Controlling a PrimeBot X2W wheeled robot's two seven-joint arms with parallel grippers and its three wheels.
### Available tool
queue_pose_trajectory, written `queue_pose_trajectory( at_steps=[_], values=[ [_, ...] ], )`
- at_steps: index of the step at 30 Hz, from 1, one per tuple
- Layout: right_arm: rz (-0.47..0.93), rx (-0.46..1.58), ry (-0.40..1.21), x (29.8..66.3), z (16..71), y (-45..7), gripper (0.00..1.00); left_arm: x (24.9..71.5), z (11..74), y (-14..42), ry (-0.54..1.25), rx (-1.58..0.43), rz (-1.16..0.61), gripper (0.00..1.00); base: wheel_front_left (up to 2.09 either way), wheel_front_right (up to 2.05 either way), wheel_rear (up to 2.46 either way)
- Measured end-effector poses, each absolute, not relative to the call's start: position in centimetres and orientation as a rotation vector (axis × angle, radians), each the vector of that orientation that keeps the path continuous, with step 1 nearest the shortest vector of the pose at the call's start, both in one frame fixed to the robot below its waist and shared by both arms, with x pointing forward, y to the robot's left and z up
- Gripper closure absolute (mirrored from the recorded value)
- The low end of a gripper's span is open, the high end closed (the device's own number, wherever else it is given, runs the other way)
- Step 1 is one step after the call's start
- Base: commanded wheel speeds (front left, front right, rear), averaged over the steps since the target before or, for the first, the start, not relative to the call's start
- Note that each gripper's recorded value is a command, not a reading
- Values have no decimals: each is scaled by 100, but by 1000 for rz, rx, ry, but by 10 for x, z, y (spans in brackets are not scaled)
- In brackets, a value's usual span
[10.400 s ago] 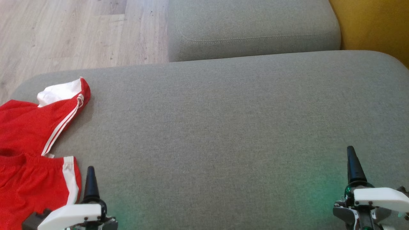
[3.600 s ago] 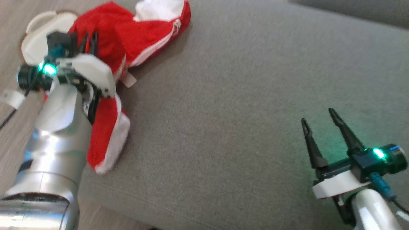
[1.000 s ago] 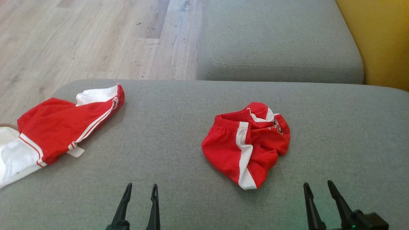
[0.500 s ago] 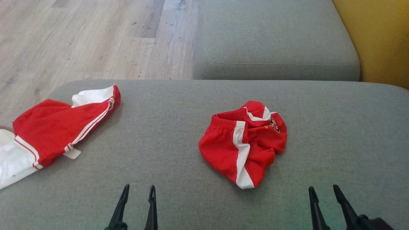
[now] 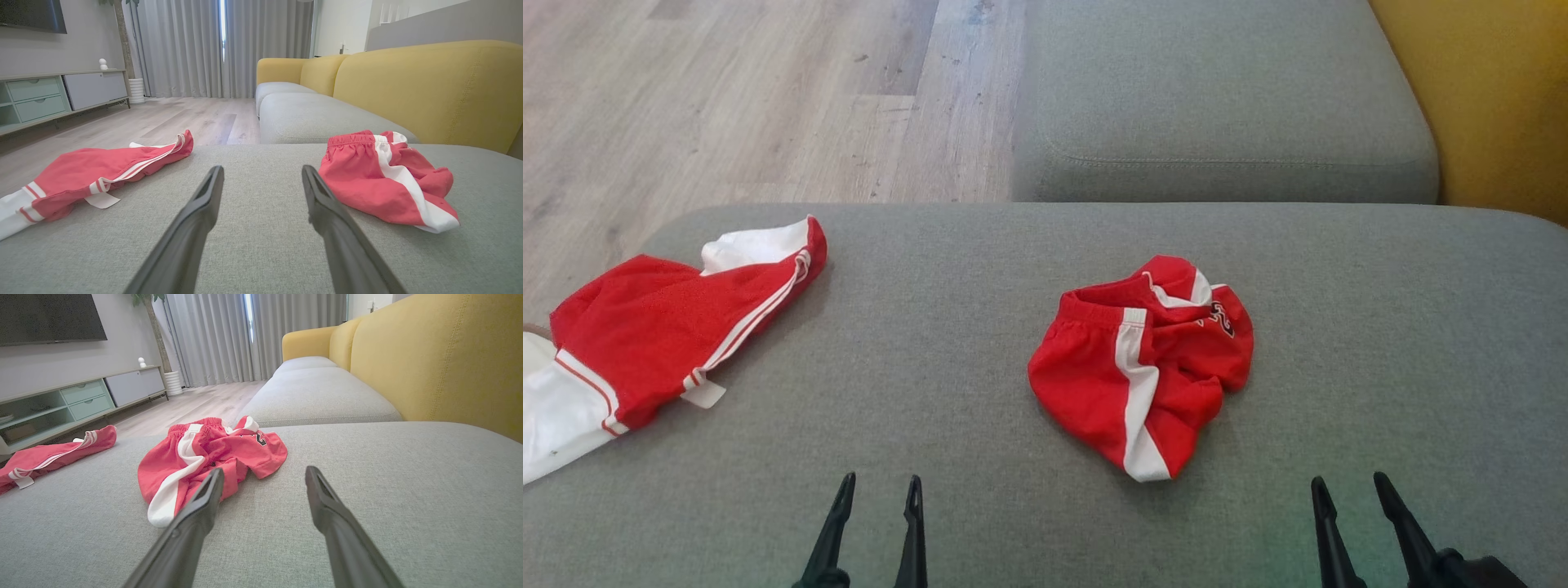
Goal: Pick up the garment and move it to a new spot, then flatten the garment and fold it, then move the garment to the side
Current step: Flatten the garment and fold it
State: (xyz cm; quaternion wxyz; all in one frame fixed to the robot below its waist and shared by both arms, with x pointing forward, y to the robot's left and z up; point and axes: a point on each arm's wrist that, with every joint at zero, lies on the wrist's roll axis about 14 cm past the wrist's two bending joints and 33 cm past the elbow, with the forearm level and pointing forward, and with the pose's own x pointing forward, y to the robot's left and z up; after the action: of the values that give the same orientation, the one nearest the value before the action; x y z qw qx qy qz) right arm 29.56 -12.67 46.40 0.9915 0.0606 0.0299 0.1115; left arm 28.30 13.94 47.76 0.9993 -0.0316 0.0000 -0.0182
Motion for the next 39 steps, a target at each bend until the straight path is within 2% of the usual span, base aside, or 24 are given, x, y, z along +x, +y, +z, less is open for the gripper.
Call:
queue_pose_trajectory(
  at_steps=[8,13,18,23,30,39],
  values=[
    [216,119,71,295,461,-128,0,285,473,132,16,-50,-72,0,0,0,0],
    [201,114,90,294,455,-132,0,293,460,110,68,-95,-189,0,0,0,0],
    [194,112,119,298,448,-134,0,332,471,93,74,-41,-348,0,0,0,0],
    [198,105,106,315,451,-131,0,373,486,64,146,-9,-497,0,0,0,0],
    [189,93,108,333,450,-133,0,405,489,22,335,86,-745,0,0,0,0],
    [155,90,116,348,446,-144,0,433,482,-7,510,239,-931,0,0,0,0]
  ],
)
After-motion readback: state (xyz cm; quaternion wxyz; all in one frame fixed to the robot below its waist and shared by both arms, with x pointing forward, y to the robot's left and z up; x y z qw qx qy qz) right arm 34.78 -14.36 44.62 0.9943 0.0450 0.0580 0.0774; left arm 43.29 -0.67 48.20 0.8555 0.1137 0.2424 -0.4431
